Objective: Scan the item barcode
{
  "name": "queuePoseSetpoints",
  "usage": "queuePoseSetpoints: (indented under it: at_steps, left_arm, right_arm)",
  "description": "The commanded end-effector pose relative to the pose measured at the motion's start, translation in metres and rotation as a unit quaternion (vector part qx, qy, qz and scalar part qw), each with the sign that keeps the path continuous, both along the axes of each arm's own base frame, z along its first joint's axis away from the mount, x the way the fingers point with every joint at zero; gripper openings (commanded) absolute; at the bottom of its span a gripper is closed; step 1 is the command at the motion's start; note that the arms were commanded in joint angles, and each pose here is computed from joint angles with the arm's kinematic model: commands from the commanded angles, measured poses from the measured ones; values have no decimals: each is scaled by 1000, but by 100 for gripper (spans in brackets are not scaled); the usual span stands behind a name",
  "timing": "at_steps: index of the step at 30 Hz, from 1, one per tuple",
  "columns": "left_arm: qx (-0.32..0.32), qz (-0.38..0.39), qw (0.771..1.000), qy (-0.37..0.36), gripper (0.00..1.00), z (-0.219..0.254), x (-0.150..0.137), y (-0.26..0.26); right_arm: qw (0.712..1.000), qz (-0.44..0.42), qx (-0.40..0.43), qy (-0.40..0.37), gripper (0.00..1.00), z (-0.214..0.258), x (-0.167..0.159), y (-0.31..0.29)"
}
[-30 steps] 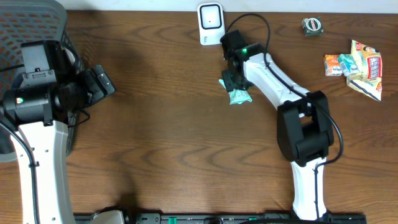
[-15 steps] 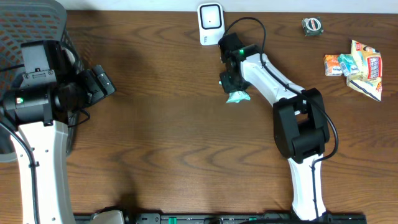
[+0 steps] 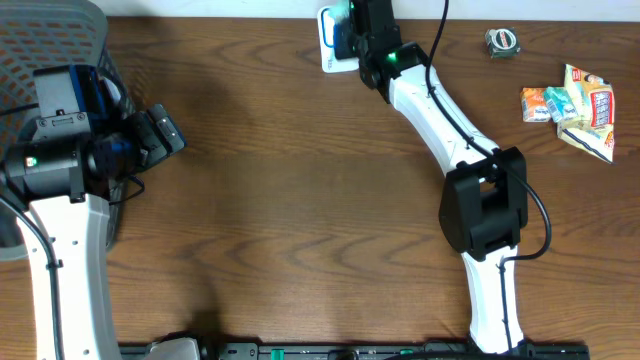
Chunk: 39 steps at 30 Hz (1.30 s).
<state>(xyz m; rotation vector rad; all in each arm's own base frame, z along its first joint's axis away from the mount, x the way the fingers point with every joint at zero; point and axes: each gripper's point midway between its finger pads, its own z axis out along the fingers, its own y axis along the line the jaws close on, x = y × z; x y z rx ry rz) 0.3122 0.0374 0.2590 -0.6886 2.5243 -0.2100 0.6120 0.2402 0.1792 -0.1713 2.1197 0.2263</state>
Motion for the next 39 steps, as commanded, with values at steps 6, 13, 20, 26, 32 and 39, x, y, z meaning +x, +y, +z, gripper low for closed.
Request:
queuePoseSetpoints:
  at_steps: [6,13,20,26,32,39]
  left_arm:
    - [-1,1,1000,-9,98,7,2,1]
    - [-1,1,1000,-9,98,7,2,1]
    - [-1,1,1000,-8,98,7,2,1]
    - [-1,1,1000,-8,98,7,2,1]
    - [-1,1,1000,-9,98,7,2,1]
    - [-1,1,1000,-9,98,7,2,1]
  right_arm:
    - [994,-7,46,-98,1,-9,42,18]
    - [991,-10,56,-124,1,-17,52,20]
    - [985,-54,0,-163,1,17,56,-11]
    - [980,-128,-75,-136,1,45,44,-66]
    - [959,-221,-165,-64,1,51,19,-151]
    - [937,-257,-224,78,1,7,-15,-248]
